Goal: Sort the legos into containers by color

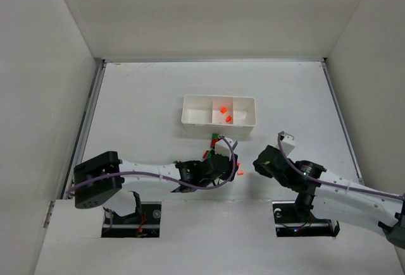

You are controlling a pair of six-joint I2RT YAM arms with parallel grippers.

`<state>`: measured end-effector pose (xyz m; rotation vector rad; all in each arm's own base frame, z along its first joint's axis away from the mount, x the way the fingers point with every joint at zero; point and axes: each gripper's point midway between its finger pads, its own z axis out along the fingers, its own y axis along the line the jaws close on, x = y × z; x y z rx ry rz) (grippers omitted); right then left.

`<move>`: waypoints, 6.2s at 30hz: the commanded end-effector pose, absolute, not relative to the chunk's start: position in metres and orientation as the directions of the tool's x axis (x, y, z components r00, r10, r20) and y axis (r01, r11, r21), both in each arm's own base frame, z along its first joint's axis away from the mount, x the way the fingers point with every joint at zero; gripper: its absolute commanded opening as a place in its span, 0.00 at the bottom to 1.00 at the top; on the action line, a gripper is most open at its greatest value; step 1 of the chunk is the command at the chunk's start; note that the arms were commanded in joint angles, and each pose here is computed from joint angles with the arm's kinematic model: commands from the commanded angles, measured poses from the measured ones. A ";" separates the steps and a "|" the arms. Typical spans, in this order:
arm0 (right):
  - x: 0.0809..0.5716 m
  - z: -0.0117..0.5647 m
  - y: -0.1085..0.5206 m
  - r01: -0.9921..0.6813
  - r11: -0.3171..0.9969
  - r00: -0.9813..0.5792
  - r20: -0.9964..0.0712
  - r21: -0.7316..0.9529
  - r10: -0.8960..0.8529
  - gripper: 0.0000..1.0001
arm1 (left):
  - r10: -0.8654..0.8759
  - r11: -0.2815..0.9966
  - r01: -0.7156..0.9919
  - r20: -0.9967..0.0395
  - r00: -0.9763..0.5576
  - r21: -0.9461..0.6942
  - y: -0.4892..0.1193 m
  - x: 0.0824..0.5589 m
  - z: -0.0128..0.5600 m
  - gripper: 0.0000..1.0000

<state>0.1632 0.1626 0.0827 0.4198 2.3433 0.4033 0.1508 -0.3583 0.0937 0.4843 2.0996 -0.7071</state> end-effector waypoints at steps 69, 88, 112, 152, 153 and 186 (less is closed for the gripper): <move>0.406 0.185 0.273 -0.053 0.868 -0.505 -0.764 0.493 0.403 0.44 | -0.252 0.882 0.275 -0.875 -0.413 -0.384 -0.268 0.275 0.177 0.20; 0.191 0.093 0.215 -0.078 0.926 -0.658 -0.717 0.370 0.231 0.52 | -0.175 0.917 0.265 -0.897 -0.407 -0.299 -0.323 0.357 0.160 0.22; 0.170 0.043 0.218 -0.070 0.979 -0.727 -0.682 0.190 0.080 0.48 | -0.151 0.918 0.282 -0.902 -0.404 -0.280 -0.297 0.321 0.162 0.33; 0.162 0.061 0.228 -0.047 0.977 -0.715 -0.690 0.209 0.114 0.13 | -0.235 0.902 0.235 -0.868 -0.436 -0.362 -0.226 0.259 0.147 0.39; 0.166 0.073 0.231 -0.058 0.972 -0.699 -0.704 0.230 0.125 0.13 | -0.240 0.900 0.236 -0.869 -0.433 -0.366 -0.224 0.258 0.148 0.40; 0.329 0.181 0.278 -0.245 0.947 -0.495 -0.867 0.206 0.061 0.41 | -0.345 0.849 0.274 -0.866 -0.363 -0.452 -0.201 0.244 0.154 0.44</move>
